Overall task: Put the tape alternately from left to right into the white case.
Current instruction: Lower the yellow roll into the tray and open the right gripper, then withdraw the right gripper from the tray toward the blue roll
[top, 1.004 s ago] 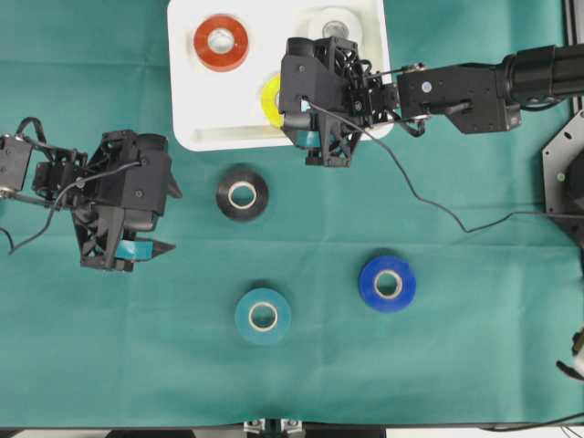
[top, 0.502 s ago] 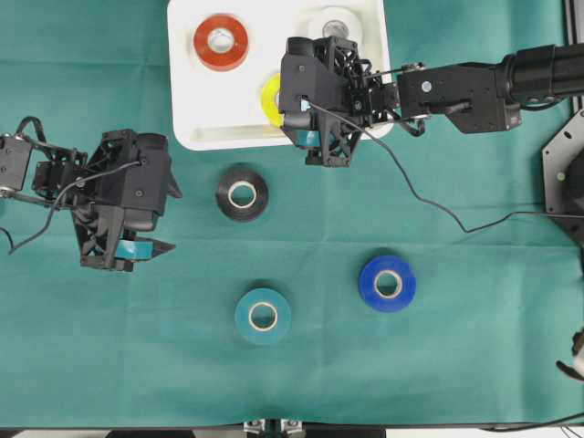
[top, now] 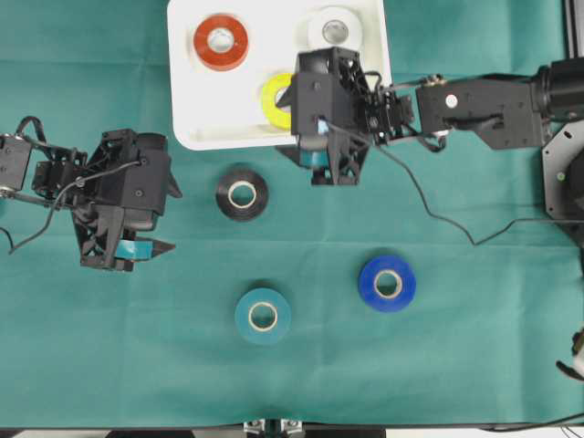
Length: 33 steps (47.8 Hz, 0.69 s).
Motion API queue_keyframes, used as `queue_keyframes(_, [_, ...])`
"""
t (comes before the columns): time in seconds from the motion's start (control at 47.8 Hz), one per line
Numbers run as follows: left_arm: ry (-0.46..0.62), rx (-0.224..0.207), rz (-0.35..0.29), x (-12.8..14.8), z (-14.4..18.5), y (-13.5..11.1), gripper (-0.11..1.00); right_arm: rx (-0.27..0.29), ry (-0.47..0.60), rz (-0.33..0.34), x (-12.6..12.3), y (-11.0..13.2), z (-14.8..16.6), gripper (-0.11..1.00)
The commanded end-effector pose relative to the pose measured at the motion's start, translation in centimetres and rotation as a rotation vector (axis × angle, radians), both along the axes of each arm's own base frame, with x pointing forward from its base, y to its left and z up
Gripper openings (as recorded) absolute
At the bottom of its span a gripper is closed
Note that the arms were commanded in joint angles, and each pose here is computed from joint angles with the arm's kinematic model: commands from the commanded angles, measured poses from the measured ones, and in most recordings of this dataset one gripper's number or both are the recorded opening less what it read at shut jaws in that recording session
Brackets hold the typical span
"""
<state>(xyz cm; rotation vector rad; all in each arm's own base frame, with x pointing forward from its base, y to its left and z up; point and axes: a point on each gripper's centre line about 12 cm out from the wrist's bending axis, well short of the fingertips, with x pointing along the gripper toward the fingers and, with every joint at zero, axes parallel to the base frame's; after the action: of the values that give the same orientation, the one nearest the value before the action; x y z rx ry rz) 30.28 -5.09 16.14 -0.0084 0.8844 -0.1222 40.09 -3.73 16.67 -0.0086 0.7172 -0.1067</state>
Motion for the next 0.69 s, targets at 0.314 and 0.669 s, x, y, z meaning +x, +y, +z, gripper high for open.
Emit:
queue_keyframes(0.314, [-0.022, -0.006, -0.001, 0.3, 0.6, -0.1, 0.68, 0.005, -0.05, 0.118, 0.1, 4.8, 1.8, 0.79])
queue_keyframes(0.669, [-0.021, -0.006, -0.002, 0.2, 0.6, -0.2, 0.68, 0.008, -0.038, 0.129, 0.1, 5.3, 1.3, 0.79])
